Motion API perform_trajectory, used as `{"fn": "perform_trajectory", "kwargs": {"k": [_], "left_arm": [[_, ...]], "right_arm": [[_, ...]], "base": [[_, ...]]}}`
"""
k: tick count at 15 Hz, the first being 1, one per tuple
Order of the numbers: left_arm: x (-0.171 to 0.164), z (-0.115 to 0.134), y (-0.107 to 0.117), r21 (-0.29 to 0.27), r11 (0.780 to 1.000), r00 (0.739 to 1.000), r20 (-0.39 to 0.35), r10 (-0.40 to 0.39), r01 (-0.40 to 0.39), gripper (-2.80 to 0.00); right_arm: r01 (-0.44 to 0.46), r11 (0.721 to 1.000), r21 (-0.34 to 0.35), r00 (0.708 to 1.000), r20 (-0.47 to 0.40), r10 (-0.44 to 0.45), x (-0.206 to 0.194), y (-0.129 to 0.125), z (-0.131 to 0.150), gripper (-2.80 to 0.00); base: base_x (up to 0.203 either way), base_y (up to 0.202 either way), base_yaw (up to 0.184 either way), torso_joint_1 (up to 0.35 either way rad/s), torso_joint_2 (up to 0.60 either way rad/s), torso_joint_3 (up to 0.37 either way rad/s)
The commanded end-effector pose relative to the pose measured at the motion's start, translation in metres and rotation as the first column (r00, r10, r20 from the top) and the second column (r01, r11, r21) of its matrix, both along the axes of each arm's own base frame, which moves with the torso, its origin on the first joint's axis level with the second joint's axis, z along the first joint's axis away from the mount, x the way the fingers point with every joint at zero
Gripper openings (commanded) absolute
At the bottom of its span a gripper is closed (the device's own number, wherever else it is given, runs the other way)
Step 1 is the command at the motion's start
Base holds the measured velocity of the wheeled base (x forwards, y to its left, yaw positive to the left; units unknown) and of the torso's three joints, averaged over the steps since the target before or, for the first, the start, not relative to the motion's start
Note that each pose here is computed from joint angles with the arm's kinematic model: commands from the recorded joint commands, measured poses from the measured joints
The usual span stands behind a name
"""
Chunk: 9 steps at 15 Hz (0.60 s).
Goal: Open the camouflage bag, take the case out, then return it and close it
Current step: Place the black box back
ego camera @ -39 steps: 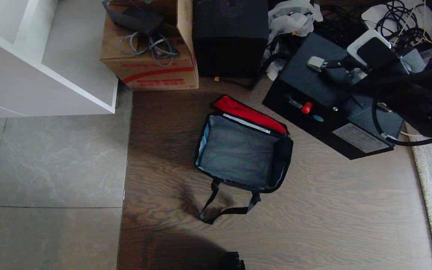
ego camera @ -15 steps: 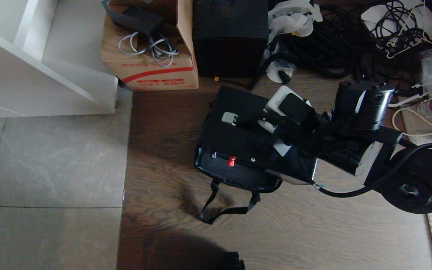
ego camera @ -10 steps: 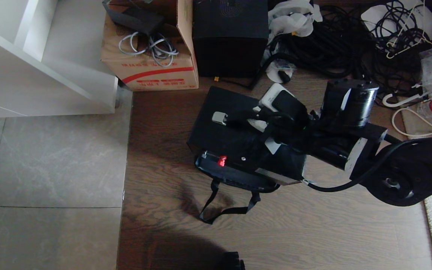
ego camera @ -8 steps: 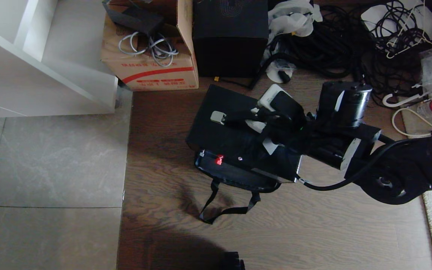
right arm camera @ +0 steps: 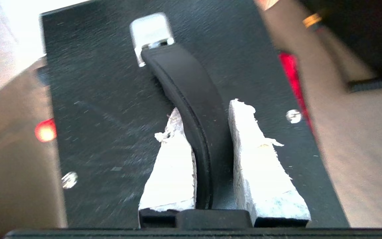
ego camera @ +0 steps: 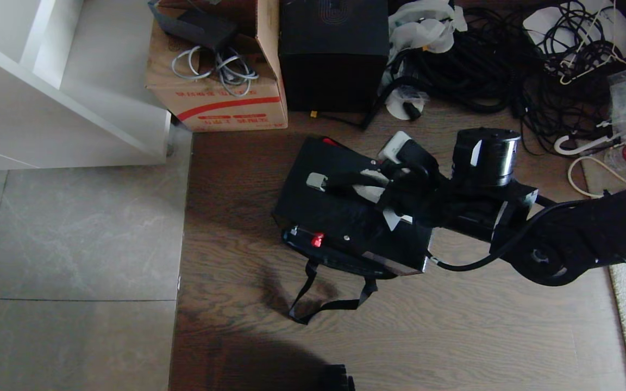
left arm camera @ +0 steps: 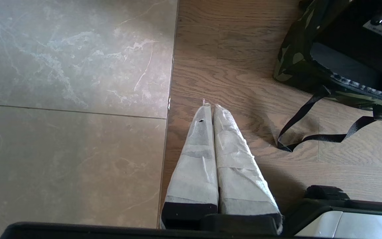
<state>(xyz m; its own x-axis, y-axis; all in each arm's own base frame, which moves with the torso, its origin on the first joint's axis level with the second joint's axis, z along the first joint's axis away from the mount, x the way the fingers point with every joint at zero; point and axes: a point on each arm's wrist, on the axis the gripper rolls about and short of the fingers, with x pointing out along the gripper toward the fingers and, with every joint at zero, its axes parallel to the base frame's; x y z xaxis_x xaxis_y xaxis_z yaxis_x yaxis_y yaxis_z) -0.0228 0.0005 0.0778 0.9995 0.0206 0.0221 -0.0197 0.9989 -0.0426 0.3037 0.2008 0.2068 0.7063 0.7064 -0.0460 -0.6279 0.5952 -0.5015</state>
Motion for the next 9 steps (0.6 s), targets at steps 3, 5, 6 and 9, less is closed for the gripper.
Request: {"fn": "perform_trajectory", "kwargs": {"k": [3,5,6,9], "left_arm": [[0.0007,-0.0025,0.0,-0.001,1.0,1.0,-0.008,0.001,-0.001,-2.8],[0.0007,-0.0025,0.0,-0.001,1.0,1.0,-0.008,0.001,-0.001,-2.8],[0.0006,-0.0021,0.0,-0.001,1.0,1.0,-0.007,0.001,-0.001,-2.8],[0.0006,-0.0021,0.0,-0.001,1.0,1.0,-0.007,0.001,-0.001,-2.8]], "right_arm": [[-0.018,1.0,-0.007,0.999,-0.029,0.018,0.0033,-0.0087,-0.0018,-2.8],[-0.015,1.0,-0.007,0.999,-0.032,0.015,0.0046,-0.0093,-0.0025,-2.8],[-0.012,1.0,-0.005,1.0,-0.029,0.011,0.0054,-0.0102,-0.0017,-2.8],[-0.009,1.0,-0.008,0.999,-0.036,0.008,0.0092,-0.0151,-0.0038,-2.8]], "base": [[0.0,0.0,0.0,0.0,0.0,0.0],[0.0,0.0,0.0,0.0,0.0,0.0],[0.0,0.0,0.0,0.0,0.0,0.0],[0.0,0.0,0.0,0.0,0.0,0.0]]}}
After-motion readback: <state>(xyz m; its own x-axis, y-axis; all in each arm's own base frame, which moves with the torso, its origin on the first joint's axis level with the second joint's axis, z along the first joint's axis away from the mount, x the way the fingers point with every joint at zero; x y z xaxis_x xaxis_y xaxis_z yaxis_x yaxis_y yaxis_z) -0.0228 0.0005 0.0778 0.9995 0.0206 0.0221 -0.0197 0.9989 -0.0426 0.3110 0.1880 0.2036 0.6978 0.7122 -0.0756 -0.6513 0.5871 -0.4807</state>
